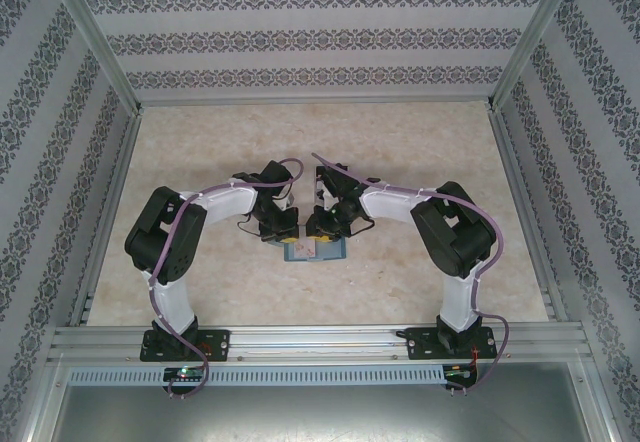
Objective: Take the credit cards out of the card holder
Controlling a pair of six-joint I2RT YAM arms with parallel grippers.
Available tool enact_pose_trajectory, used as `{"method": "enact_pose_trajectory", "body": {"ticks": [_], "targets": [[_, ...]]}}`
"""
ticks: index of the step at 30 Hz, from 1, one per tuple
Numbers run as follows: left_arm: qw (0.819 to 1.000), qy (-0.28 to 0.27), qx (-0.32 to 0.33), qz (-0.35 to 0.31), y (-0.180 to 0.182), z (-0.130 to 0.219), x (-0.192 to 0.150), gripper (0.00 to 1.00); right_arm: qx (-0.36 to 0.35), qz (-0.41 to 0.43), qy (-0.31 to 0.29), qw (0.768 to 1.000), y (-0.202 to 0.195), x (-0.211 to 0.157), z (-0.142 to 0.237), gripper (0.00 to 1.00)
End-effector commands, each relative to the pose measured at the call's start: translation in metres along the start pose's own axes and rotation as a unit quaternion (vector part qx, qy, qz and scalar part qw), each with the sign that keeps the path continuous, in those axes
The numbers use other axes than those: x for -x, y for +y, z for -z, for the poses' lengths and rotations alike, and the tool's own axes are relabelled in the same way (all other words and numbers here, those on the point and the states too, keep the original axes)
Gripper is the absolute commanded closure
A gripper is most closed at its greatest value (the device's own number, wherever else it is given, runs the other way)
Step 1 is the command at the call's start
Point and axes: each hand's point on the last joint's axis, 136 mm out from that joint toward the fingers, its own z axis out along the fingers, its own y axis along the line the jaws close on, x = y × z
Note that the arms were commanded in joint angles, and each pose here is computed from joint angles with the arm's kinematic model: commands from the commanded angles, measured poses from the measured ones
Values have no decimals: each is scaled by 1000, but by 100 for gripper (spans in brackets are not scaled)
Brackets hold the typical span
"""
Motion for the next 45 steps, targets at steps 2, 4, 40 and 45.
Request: {"method": "enact_pose_trajectory", "body": {"ticks": [2, 4, 40, 45], "targets": [[996, 43, 81, 17, 43, -22, -24, 98, -25, -11, 35, 999, -22, -18, -12, 72], [996, 43, 80, 18, 43, -23, -24, 98, -12, -9, 30, 999, -17, -17, -10, 72], [995, 38, 91, 14, 47, -18, -24, 97, 44, -29, -52, 997, -21, -3, 39, 98], [995, 22, 93, 8, 45, -11, -20, 96, 43, -16, -69, 997, -15, -1, 57, 99]]}}
